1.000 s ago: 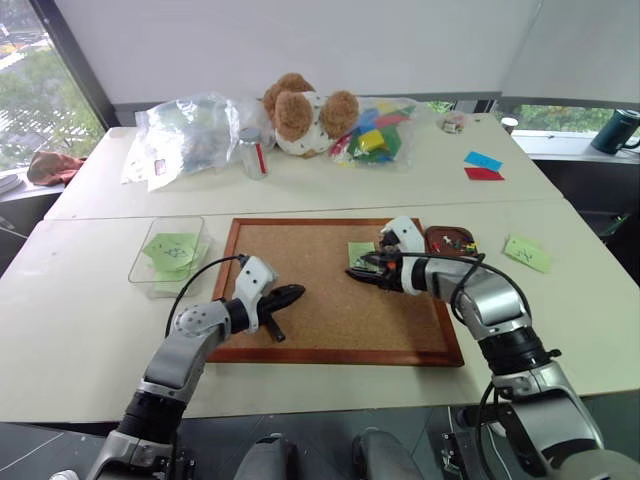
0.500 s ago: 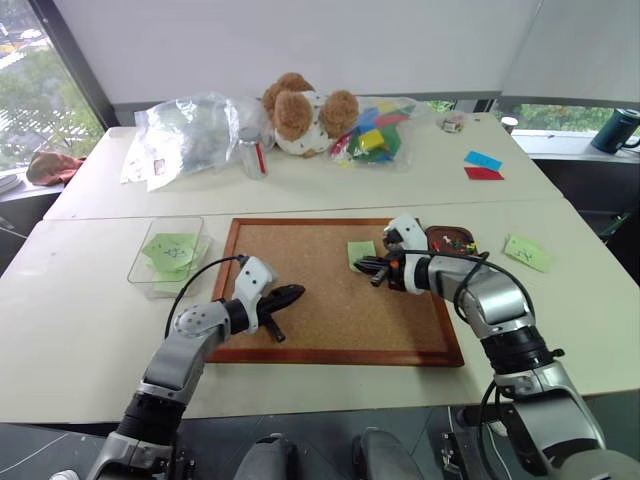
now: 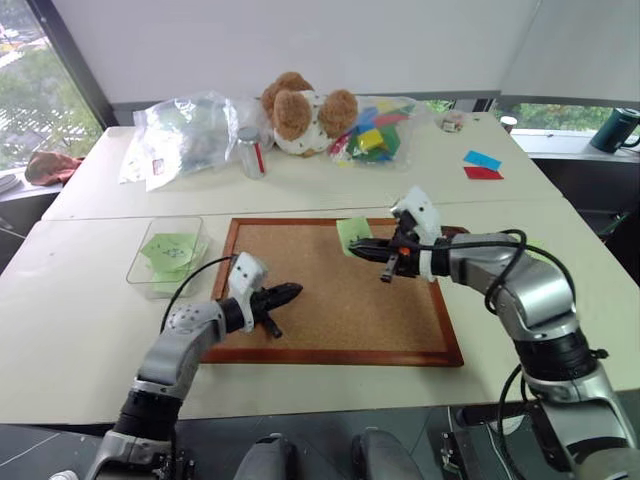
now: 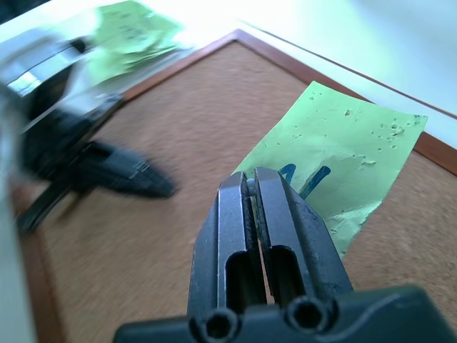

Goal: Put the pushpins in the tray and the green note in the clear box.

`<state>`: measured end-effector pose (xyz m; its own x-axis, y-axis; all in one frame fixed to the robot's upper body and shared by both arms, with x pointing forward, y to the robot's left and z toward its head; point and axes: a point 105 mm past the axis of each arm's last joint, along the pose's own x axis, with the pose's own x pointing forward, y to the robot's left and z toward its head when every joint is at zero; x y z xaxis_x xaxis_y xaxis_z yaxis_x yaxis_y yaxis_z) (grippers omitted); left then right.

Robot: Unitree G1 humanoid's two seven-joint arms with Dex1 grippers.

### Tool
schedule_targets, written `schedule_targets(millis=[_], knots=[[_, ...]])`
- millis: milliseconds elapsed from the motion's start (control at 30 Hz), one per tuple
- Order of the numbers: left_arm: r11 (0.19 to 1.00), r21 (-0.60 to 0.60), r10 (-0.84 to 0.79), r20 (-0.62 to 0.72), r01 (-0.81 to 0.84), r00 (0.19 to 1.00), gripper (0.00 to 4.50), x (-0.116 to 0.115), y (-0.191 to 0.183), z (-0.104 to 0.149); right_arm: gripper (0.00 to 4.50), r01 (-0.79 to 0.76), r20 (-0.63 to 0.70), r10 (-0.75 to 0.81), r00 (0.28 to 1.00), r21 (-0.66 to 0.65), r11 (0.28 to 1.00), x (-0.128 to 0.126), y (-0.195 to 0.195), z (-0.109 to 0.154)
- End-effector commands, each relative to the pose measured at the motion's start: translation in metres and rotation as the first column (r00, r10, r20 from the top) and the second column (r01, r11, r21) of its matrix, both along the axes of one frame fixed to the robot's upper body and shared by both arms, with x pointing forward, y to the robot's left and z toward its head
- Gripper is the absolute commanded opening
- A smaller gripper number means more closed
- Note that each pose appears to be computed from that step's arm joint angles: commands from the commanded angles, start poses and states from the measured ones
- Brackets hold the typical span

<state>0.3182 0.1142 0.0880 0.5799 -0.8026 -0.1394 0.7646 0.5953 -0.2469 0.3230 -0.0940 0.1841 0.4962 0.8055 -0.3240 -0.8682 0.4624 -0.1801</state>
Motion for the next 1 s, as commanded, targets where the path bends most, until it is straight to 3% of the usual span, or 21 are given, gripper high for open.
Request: schedule_targets(millis=[33,200,233,433,700,967,1000], knots=[[0.987,-0.153,-0.056,-0.009,0.054,0.998,1.78,0.001,0.005,0.037,0.0,-0.088,0.068,0.09,0.994,-0.025,0.996,-0.015,0.007,0.016],[0.945,-0.309,-0.12,-0.027,0.106,0.992,4.29,0.007,-0.003,0.075,0.0,-0.152,0.096,0.158,0.983,-0.063,0.986,-0.025,0.015,0.019],[0.936,-0.337,-0.12,-0.032,0.103,0.992,4.42,0.01,-0.005,0.08,0.0,-0.162,0.101,0.168,0.981,-0.069,0.984,-0.026,0.016,0.019],[0.869,-0.483,-0.165,-0.081,0.106,0.983,4.42,0.017,-0.028,0.1,0.0,-0.231,0.141,0.244,0.959,-0.104,0.967,-0.033,0.026,0.021],[0.821,-0.564,-0.228,-0.177,0.091,0.957,4.42,0.013,-0.059,0.098,0.0,-0.27,0.179,0.289,0.94,-0.124,0.955,-0.035,0.036,0.027],[0.784,-0.619,-0.249,-0.235,0.053,0.94,4.42,0.006,-0.067,0.096,0.0,-0.265,0.197,0.284,0.938,-0.118,0.957,-0.031,0.038,0.033],[0.775,-0.63,-0.254,-0.243,0.047,0.936,4.18,0.004,-0.068,0.096,0.0,-0.265,0.199,0.284,0.938,-0.118,0.957,-0.031,0.038,0.033]])
